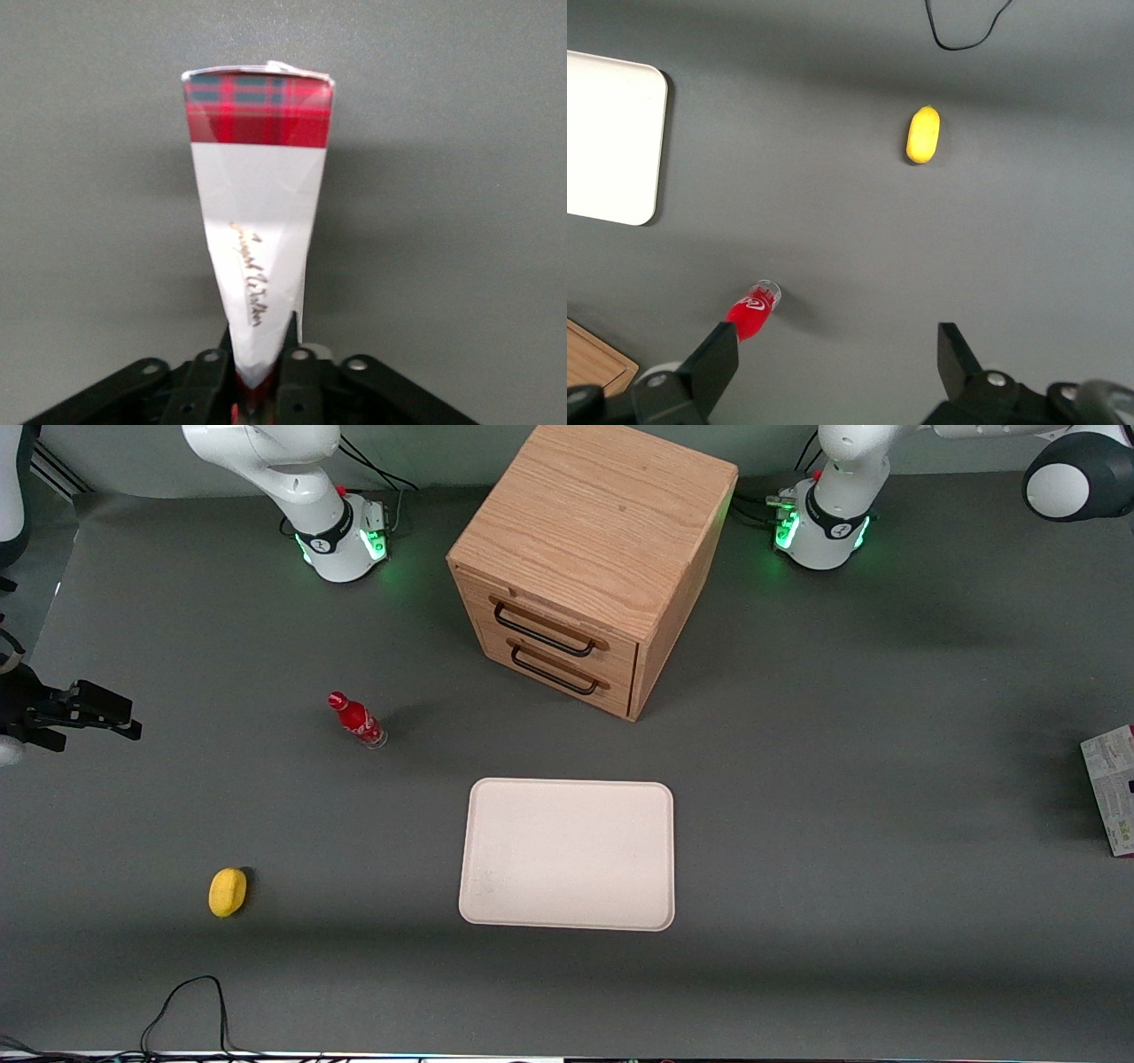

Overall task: Place red cookie box on tray
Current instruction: 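Carry the held cookie box over to the cream tray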

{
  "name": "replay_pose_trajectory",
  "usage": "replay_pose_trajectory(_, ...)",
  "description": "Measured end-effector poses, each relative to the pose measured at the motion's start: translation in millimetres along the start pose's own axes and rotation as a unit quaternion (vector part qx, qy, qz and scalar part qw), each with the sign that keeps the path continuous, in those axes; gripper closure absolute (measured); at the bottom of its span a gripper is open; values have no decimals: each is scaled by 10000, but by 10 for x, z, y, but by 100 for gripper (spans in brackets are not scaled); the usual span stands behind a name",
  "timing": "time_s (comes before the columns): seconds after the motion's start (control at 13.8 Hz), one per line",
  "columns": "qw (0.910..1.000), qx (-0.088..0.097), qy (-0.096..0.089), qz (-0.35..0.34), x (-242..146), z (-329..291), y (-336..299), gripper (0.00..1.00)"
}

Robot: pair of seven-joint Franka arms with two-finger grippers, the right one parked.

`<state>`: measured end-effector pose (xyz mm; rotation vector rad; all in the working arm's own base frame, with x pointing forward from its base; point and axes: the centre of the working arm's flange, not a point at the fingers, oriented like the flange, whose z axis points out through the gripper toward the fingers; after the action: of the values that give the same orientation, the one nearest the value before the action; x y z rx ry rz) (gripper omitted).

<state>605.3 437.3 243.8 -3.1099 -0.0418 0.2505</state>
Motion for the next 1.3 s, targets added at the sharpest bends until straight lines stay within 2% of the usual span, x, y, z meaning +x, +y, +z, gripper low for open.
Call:
replay_pose_trajectory(0.07, 10000, -3, -4, 5, -1, 6, 0, 96)
replay_pose_trajectory(0.29, 10000, -44, -71, 20, -11, 5, 13, 97)
replay_pose_trajectory(0.43, 9988, -262, -405, 33, -82, -67, 78, 97)
replay_pose_trajectory(0.58, 9963, -469, -717, 76, -184, -454, 213, 97)
replay_pose_trajectory(0.87, 9916, -491, -1200, 43, -584, -2023, 955, 97)
replay_pose_trajectory(1.01, 9916, -432, -1220, -65, -880, -2752, 1399, 97)
replay_pose_trajectory(1.16, 9935, -361, -1075, -116, -1140, -3182, 1719, 97)
replay_pose_trajectory(1.3, 9953, -352, -893, -144, -1315, -3209, 1881, 97)
